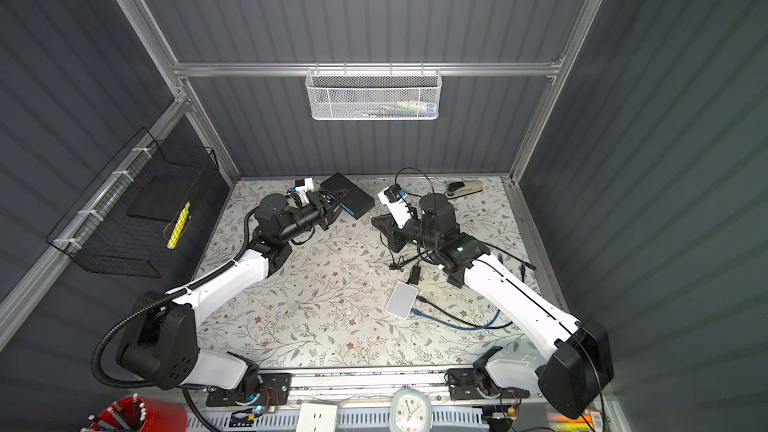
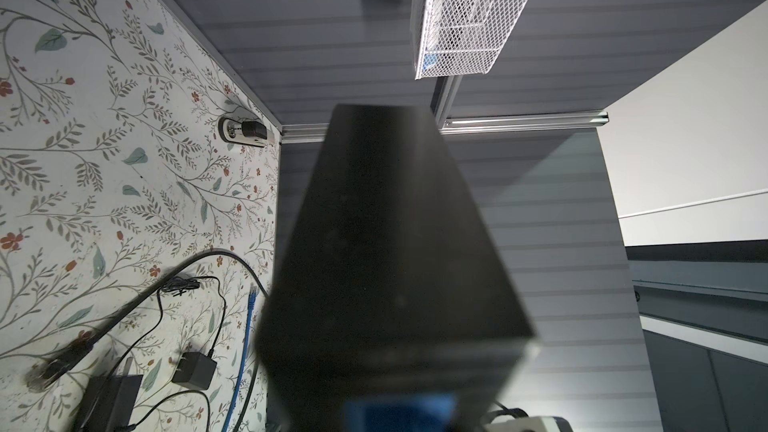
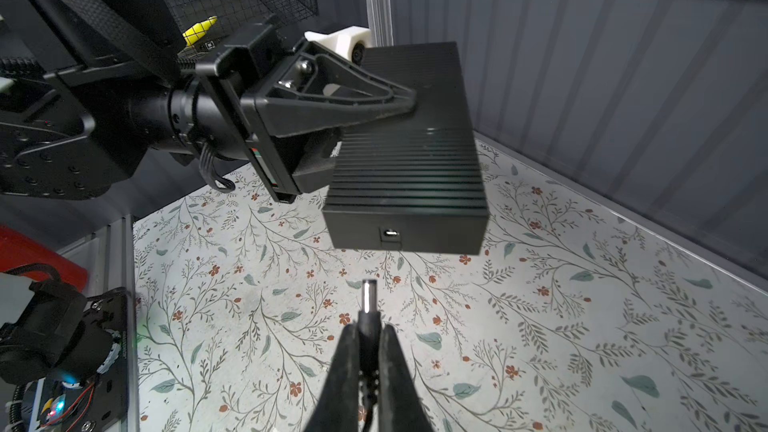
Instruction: Insert the plug into the switch port
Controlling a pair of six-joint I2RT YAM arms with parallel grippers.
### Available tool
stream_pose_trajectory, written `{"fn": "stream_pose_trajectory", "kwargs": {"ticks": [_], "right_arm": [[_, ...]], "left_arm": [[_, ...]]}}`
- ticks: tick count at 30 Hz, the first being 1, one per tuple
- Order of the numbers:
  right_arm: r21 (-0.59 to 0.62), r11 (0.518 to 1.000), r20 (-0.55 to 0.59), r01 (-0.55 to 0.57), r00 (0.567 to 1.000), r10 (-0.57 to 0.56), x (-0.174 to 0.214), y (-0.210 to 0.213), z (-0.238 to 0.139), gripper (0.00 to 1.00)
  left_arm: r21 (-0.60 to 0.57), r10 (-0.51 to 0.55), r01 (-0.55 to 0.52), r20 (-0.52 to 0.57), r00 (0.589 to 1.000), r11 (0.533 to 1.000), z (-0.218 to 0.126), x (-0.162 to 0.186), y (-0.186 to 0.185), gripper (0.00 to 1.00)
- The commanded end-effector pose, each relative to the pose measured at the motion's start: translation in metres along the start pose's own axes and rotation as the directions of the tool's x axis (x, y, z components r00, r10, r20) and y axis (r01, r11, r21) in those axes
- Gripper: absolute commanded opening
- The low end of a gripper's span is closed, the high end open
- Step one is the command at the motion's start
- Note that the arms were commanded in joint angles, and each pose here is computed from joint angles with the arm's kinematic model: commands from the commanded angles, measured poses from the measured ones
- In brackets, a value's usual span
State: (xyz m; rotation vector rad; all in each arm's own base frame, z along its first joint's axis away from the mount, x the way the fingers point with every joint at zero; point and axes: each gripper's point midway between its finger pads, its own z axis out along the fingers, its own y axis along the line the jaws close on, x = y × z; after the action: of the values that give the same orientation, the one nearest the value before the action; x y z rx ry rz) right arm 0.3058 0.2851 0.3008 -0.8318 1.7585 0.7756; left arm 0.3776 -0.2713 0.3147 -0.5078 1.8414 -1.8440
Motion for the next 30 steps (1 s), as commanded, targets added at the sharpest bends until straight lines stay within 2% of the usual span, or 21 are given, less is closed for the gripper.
{"fn": "stream_pose_trajectory", "kwargs": {"ticks": [1,10,30], "right_arm": [[-0.023,1.0,0.021,-0.005,1.0,0.005,-0.008,0.004,0.004,0.0],[0.031,0.998,-0.017,-0.046,0.999,0.046,-0.006,-0.007,0.009,0.0],[0.006,0.997,-0.032,-0.073,0.997,0.073,-0.004,-0.003,0.015,0.0]], "left_arm": [[0.08,0.079,-0.077,-0.024,0.997,0.994,0.005,0.006,-0.028,0.04],[0.077,0.088,-0.085,-0.042,0.995,0.993,0.003,0.012,-0.027,0.04],[0.063,0.097,-0.093,-0.064,0.993,0.994,0.002,0.019,-0.022,0.04]]}}
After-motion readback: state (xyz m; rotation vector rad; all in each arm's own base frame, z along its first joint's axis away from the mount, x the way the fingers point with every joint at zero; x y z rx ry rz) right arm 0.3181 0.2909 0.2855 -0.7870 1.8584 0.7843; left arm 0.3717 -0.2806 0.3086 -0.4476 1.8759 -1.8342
